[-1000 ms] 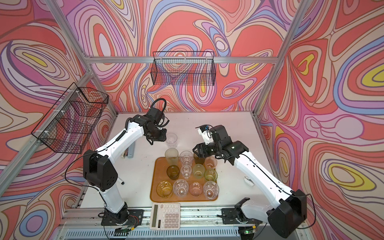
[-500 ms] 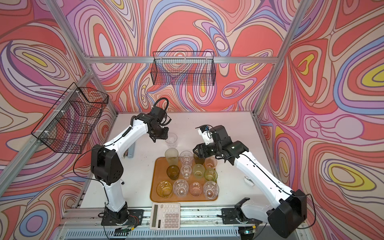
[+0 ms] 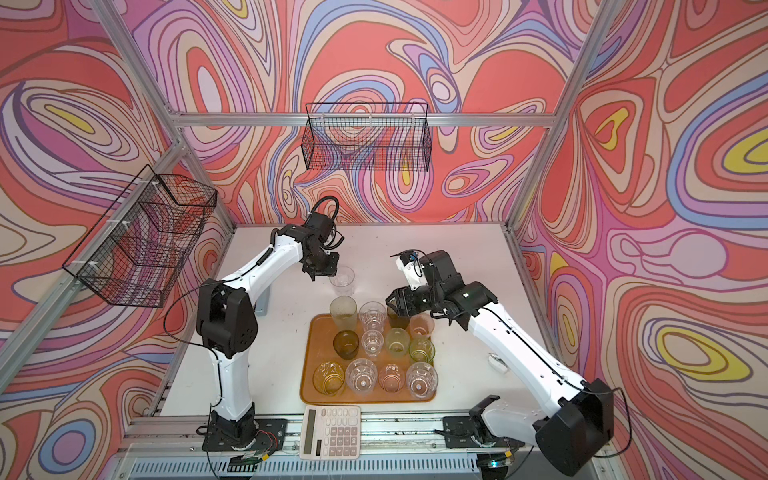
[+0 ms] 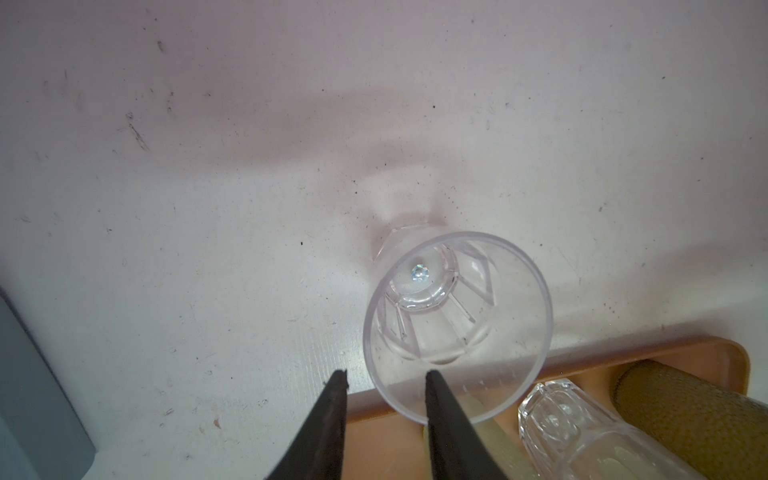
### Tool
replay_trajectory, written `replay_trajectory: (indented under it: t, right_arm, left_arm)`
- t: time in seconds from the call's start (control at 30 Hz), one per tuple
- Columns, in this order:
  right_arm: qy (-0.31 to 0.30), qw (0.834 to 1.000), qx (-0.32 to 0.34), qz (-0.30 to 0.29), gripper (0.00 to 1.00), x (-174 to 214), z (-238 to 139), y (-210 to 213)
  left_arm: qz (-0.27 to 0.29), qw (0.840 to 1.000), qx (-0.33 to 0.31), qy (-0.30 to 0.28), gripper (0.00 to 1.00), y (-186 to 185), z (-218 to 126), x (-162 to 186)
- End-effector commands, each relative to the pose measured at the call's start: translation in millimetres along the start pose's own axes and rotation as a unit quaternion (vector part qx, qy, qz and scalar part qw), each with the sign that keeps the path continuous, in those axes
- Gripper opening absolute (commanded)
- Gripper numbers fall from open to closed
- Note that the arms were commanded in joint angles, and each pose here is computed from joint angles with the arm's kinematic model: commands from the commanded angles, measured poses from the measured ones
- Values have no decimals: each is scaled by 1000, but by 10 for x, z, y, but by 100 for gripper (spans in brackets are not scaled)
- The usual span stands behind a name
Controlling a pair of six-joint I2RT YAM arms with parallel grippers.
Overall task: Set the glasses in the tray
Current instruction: 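Lower the left gripper and close it on the clear faceted tumbler, then lift the clear tumbler with the left gripper and carry it toward the tray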
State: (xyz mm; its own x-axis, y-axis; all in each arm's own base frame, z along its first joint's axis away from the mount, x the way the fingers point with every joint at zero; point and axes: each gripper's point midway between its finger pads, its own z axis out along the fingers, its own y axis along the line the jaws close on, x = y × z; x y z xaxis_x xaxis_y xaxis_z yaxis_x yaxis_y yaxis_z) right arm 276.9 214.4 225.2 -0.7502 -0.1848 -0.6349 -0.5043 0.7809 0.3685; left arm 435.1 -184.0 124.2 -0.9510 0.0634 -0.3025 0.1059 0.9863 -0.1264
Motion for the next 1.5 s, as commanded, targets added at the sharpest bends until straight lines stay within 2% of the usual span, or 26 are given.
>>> replay_trajectory:
  t: [0.0, 0.6, 0.97, 1.47]
  right_arm:
    - [-10, 1000, 7, -8, 66, -39, -64, -12]
    - [-7, 1000, 7, -14, 66, -36, -48, -15]
    - [-9, 1000, 6, -16, 66, -57, -47, -10]
    - [-6, 1000, 5, -14, 66, -43, -37, -12]
  left_arm:
    - [-8, 1000, 4, 8, 35, 28, 81, -27]
    - [-23, 999, -6, 27, 24, 112, 290, 5]
    - [-23, 999, -6, 26, 12, 108, 263, -14]
    - [-23, 1000, -5, 20, 2, 100, 190, -32]
